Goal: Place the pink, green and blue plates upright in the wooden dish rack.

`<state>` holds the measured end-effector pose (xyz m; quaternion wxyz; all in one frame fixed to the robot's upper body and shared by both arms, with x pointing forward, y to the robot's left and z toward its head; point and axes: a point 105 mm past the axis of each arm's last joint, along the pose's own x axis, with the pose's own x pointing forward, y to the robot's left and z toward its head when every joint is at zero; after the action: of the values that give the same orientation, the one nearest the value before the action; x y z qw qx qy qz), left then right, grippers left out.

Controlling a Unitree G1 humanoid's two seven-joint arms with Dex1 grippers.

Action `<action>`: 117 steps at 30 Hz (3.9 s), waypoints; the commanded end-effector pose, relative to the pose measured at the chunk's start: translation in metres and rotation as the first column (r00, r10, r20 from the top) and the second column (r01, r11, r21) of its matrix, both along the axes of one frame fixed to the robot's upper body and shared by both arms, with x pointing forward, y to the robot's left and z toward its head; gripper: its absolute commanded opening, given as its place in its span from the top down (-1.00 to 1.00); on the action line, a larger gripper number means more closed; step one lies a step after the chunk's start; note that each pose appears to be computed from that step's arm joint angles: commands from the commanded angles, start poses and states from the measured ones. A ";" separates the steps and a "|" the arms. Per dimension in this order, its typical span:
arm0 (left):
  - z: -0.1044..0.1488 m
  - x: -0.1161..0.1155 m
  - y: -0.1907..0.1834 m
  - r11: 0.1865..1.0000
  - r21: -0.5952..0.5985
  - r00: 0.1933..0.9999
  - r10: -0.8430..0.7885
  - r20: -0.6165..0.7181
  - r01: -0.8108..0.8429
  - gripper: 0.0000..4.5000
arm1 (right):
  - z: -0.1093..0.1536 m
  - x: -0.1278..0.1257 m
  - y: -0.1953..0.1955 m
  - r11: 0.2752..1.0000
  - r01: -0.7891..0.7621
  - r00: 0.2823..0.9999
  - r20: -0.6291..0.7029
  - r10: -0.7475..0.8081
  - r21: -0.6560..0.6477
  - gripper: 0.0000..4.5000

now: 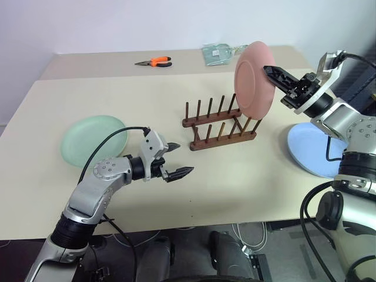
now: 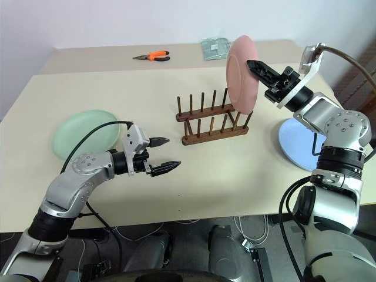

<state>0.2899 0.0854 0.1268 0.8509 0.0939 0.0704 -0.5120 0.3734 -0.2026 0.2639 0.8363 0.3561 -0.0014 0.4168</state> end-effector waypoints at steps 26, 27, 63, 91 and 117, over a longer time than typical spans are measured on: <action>0.060 0.065 0.236 0.109 -0.144 0.109 0.994 0.013 -0.983 -1.00 | 0.037 -0.087 0.101 0.696 0.306 0.675 0.663 0.323 -0.650 -0.98; 0.057 0.060 0.243 0.062 -0.125 0.065 0.998 -0.013 -0.990 -1.00 | 0.027 -0.091 0.112 0.692 0.267 0.675 0.643 0.362 -0.670 -0.98; 0.174 0.068 0.075 0.575 -0.510 0.702 0.707 -0.084 -0.640 0.96 | -0.026 -0.045 0.161 0.345 0.585 0.433 0.643 0.632 -0.734 -1.00; 0.154 0.047 0.098 0.725 -0.445 0.751 0.641 0.158 -0.525 -0.99 | 0.045 -0.052 0.096 0.746 0.420 0.671 0.730 0.129 -0.517 1.00; 0.040 -0.018 0.010 0.991 -0.131 0.999 0.045 0.023 -0.041 -0.99 | 0.017 -0.036 0.050 0.951 0.104 0.982 0.181 -0.051 -0.292 1.00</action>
<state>0.2708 0.0968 0.1559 0.8665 0.0329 0.0529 -0.4953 0.3359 -0.1494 0.2738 0.8856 0.2042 -0.0084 0.4170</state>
